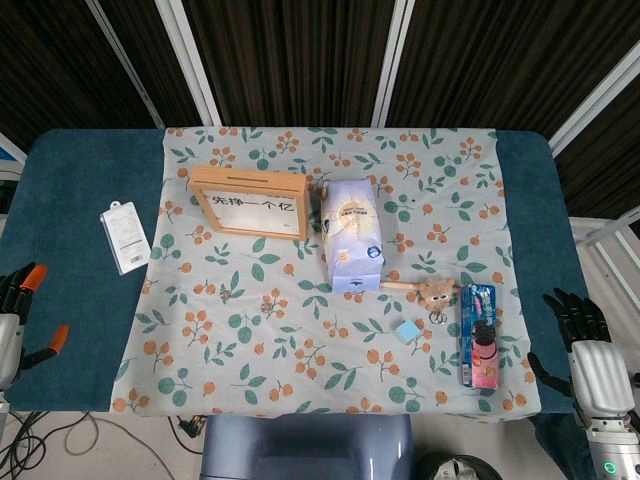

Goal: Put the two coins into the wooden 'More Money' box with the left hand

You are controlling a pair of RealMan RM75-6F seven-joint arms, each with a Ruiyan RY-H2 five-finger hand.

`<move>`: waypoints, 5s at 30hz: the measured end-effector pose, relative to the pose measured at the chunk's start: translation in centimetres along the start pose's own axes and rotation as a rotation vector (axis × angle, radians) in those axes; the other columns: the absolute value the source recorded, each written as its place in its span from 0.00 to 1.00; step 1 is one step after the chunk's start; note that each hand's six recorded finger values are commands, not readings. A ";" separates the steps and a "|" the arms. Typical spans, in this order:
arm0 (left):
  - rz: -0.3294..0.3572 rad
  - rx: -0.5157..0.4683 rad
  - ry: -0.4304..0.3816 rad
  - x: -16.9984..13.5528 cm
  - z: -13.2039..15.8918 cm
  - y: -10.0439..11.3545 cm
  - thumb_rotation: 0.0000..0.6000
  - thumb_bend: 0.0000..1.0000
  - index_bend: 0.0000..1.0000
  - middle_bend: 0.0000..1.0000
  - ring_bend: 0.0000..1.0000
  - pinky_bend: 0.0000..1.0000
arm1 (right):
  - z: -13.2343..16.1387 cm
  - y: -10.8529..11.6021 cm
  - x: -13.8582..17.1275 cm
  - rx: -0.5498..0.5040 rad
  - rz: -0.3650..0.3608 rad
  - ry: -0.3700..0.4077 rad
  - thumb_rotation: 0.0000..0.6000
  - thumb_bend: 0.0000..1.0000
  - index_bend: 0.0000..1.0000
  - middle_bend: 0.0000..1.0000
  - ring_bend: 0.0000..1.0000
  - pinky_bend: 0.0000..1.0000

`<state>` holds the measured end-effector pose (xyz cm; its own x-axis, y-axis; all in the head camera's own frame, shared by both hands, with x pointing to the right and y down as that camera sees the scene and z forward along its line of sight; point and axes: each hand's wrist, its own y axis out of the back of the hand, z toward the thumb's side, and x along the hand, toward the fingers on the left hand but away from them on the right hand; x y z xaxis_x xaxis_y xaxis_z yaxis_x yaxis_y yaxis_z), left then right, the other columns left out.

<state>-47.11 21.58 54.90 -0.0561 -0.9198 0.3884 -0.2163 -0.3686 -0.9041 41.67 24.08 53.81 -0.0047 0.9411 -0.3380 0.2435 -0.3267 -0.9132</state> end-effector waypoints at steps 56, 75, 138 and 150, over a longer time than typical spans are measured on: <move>-0.278 0.347 -0.379 13.0 14.6 -8.5 1.00 0.13 0.14 0.00 0.00 0.00 | -1.6 -0.2 0.1 -0.048 0.043 -0.126 1.00 0.37 0.12 0.08 0.06 0.00; -0.394 0.386 -0.395 15.5 19.2 -14.4 1.00 0.13 0.16 0.00 0.00 0.00 | -2.4 0.1 0.1 -0.056 0.084 -0.174 1.00 0.37 0.12 0.08 0.06 0.00; -0.436 0.499 -0.391 16.6 20.0 -18.7 1.00 0.13 0.18 0.00 0.00 0.00 | -3.2 0.5 -0.1 -0.040 0.076 -0.227 1.00 0.37 0.12 0.08 0.06 0.00; -0.447 0.509 -0.399 16.3 20.0 -19.4 1.00 0.16 0.35 0.00 0.00 0.00 | -3.3 0.5 -0.1 -0.042 0.079 -0.232 1.00 0.37 0.12 0.08 0.06 0.00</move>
<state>-24.33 11.02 75.16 0.3064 -0.6128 0.7284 0.3426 -0.6429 -0.6850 44.95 24.10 54.16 -0.2054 0.8663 -0.4553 0.2920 -0.3898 -0.8734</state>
